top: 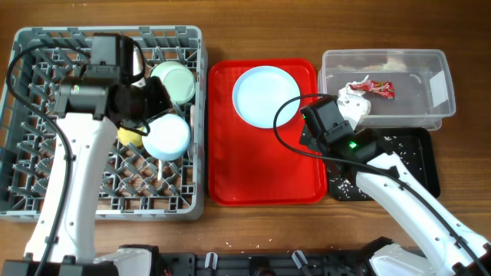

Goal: Sort waste into correct bins and load items into the dishwasher rack
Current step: 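Move the left gripper to the tray and grasp the light-blue plate, then lift the plate and stand it upright at the rack's back edge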

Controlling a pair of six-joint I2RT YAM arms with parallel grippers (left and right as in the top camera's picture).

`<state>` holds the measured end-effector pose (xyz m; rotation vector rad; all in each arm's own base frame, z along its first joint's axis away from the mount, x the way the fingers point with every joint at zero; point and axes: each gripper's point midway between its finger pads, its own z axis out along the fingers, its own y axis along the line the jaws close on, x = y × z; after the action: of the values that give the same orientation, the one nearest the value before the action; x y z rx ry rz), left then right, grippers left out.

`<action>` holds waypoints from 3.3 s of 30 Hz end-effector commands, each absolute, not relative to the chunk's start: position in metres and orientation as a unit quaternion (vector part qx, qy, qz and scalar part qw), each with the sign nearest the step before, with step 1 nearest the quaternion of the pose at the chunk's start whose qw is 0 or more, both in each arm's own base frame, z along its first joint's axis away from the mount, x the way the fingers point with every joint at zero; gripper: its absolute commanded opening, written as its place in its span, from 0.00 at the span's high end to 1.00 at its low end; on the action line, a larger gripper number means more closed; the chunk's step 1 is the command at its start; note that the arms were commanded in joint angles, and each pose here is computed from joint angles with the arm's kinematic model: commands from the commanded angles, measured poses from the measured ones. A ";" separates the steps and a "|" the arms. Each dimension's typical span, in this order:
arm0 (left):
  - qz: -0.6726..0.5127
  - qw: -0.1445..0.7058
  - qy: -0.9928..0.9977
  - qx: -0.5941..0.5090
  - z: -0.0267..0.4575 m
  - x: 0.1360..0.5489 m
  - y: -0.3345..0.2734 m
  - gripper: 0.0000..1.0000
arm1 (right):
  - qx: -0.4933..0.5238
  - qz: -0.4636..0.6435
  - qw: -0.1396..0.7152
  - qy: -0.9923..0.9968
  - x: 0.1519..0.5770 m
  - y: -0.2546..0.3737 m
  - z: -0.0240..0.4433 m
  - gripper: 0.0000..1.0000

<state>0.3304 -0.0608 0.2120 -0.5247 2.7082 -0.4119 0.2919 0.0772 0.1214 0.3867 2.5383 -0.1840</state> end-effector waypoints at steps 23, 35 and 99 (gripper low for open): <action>-0.130 0.108 0.985 -0.041 0.027 0.376 -0.261 0.96 | 0.156 -0.072 0.286 0.943 0.295 0.075 0.124 0.00; -0.026 0.065 0.994 -0.083 0.052 0.360 -0.164 0.96 | 0.156 -0.072 0.286 0.943 0.295 0.075 0.124 0.00; -0.497 0.250 0.823 -0.116 0.290 0.459 -0.023 0.96 | 0.156 -0.072 0.286 0.943 0.295 0.075 0.124 0.00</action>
<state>0.4540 -0.0412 0.3024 -0.3294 2.2727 -1.2462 0.2918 0.0771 0.1213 0.3865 2.5389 -0.1846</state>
